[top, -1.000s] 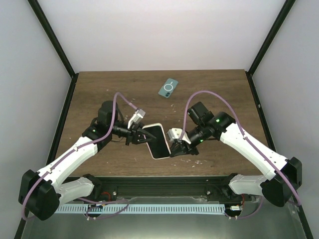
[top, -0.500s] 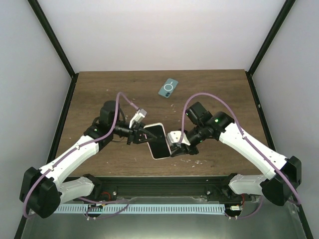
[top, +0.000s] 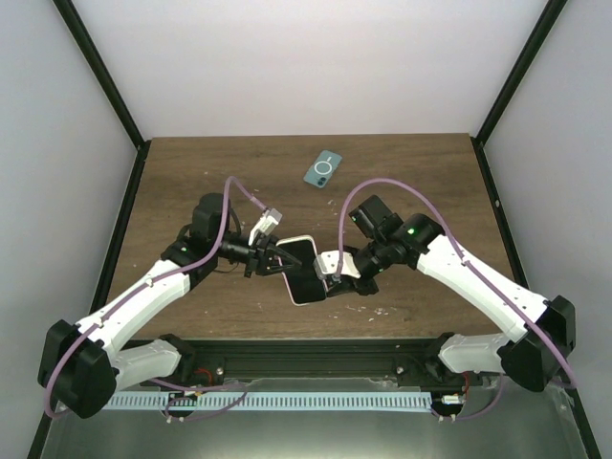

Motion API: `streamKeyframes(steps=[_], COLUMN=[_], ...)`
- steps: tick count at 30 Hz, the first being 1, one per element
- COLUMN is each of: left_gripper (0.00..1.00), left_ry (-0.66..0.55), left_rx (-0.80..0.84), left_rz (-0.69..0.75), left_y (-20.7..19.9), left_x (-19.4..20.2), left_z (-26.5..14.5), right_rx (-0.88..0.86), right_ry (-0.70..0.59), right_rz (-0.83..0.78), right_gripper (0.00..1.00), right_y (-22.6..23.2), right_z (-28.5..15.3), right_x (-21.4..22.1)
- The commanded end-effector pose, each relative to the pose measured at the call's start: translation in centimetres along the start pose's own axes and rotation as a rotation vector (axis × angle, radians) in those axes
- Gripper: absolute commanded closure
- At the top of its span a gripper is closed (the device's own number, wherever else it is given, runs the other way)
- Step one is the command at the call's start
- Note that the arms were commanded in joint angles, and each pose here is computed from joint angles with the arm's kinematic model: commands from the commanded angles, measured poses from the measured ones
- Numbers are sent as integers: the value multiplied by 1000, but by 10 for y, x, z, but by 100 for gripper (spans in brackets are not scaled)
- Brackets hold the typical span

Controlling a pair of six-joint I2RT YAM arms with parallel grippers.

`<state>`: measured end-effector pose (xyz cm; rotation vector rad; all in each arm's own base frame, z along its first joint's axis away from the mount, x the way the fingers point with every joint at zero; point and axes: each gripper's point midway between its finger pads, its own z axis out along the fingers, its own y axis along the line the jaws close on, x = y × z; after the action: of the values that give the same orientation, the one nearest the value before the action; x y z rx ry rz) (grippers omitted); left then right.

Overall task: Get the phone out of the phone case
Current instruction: Remove the phone case from the phone.

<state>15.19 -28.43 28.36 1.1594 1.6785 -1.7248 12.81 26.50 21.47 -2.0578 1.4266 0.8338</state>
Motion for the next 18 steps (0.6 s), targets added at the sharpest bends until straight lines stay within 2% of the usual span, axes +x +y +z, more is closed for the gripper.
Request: streamKeyframes(steps=[1,5,7,10,12,18], left_gripper=[100,100,100,100,100,100], left_ry=[47,49,49,50,49,54], left_rx=[159,166,169,171,170,171], left_rz=[31,32,34,38,38,36], left_y=[-36,-37,-38,-39,-39,-39], left_x=[4,4,3,4,4,6], left_z=[5,5,5,5,5,7], right_rx=[242,346,389,420,423,360], right_ry=[-7,-2,-35,-108,-150,-284], right_rz=[-83,-38,0,59,98,194], right_gripper=[81,77,71,55,49,47], right_y=[-65,-88,-99,-111,-118,-123], right_z=[-8,-16,-24,-36,-40,-48], right_x=[-19,-21,-27,-38,-42,-59])
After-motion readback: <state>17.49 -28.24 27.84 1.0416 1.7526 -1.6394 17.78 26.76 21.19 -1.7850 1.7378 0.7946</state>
